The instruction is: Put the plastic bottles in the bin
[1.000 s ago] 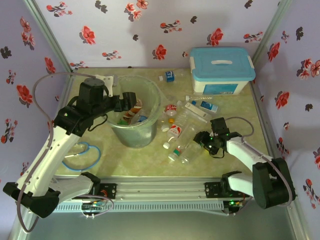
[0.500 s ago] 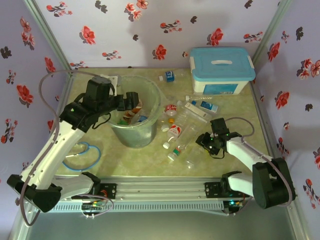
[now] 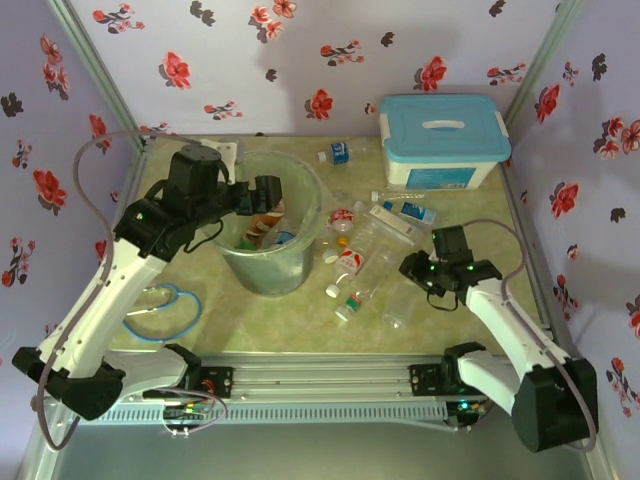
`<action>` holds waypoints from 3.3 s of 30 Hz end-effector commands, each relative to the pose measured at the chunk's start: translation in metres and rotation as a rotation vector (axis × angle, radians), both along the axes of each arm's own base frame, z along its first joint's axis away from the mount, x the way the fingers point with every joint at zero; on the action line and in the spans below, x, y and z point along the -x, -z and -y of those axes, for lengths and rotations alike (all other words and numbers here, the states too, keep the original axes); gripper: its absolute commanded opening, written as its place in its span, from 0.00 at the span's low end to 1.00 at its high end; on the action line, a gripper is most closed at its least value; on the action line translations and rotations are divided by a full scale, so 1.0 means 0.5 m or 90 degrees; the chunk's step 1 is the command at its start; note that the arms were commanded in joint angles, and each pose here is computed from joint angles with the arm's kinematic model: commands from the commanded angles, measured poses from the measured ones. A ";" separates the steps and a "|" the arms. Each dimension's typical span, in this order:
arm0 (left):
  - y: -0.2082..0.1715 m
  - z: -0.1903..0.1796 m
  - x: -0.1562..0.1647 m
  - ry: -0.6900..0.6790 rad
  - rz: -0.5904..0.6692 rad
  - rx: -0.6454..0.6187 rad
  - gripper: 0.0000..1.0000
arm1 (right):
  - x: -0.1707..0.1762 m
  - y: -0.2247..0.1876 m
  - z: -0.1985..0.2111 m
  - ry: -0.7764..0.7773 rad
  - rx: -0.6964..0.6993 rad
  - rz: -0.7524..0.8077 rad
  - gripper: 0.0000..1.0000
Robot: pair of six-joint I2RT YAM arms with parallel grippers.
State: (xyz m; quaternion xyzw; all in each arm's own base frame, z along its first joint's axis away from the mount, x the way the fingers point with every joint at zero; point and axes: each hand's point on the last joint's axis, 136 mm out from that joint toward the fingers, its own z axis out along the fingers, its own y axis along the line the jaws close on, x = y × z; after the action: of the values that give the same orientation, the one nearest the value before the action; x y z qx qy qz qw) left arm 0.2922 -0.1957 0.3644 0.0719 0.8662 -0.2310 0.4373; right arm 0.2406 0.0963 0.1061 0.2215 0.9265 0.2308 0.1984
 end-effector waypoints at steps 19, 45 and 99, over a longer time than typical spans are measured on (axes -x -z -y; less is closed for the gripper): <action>-0.078 0.312 0.126 0.390 -0.018 0.077 1.00 | -0.165 -0.601 -0.114 -0.163 -0.182 0.594 0.23; -0.046 0.436 0.041 0.393 -0.022 0.119 0.85 | -0.163 -0.623 -0.228 -0.252 -0.365 0.574 0.26; -0.005 0.028 -0.052 0.074 -0.077 0.035 0.49 | -0.138 -0.479 -0.047 -0.096 -0.126 0.462 0.99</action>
State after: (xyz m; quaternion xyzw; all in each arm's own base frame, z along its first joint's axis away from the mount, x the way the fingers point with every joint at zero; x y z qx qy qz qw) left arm 0.3273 -0.2292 0.3929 0.1050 0.8511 -0.3253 0.3985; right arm 0.3116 0.1290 0.3610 0.0726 0.7667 0.4299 0.4712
